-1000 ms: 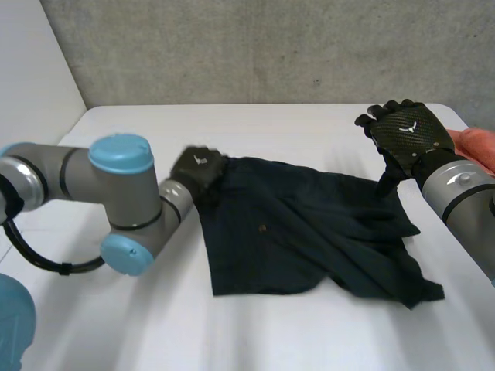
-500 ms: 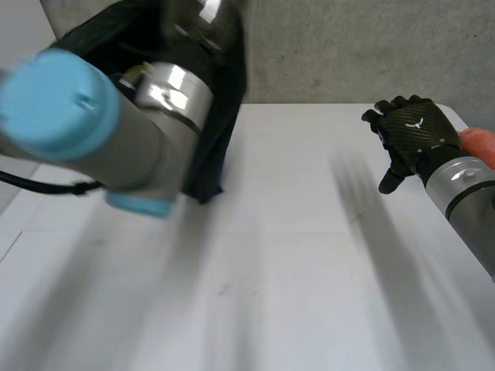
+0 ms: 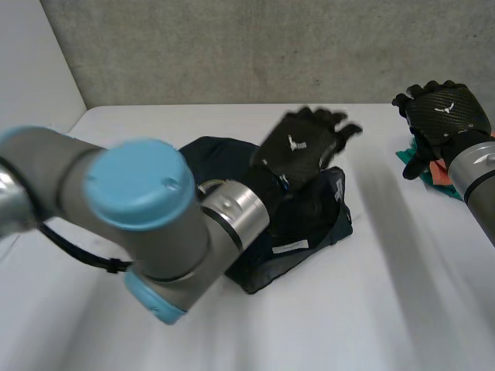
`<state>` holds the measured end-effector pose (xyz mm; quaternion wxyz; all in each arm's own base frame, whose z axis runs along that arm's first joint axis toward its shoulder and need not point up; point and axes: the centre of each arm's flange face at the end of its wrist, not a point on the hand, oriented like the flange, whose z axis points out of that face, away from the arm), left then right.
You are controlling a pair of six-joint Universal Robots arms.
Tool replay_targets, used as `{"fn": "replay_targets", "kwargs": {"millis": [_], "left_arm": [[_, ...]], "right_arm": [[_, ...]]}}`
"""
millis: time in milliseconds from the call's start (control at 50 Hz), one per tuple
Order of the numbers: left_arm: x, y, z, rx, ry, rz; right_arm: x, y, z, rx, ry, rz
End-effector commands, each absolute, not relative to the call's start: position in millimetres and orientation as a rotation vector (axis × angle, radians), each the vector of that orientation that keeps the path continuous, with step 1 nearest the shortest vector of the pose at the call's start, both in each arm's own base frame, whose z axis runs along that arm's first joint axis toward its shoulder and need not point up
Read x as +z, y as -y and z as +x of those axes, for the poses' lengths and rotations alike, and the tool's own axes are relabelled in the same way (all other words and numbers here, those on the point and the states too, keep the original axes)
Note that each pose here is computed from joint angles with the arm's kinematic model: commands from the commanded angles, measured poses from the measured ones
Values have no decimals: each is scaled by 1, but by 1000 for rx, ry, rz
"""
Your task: Fold the laundry.
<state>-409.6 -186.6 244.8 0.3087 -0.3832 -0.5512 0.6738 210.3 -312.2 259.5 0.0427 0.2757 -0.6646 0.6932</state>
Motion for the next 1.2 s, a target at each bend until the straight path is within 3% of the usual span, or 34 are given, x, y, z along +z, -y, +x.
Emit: {"fn": "replay_targets", "kwargs": {"millis": [20,100,200,320,540,760,920,1120,1200], "left_arm": [[306,193,-374,1901,1389,-863],[321,216,-349,1981,1419,-788],[312,262,-312,2055,1565,-731],[253,312,-288,2001,1834,-760],[165,351,-266,1906,2136,-1094],[130,354,-268,1817,2187,-1142],[126,350,-277,1805,2172,-1159],[140,338,-288,1831,2125,-1174],[180,328,-289,1934,2074,-1142]], "right_arm": [[262,309,214,2120,2044,855],[259,288,230,2087,2111,949],[249,245,259,1988,2242,1155],[231,204,284,1914,2321,1378],[168,184,326,1888,2386,1618],[132,186,348,1942,2349,1674],[118,193,360,2004,2299,1685],[119,205,362,2045,2285,1636],[146,207,356,2118,2239,1586]]}}
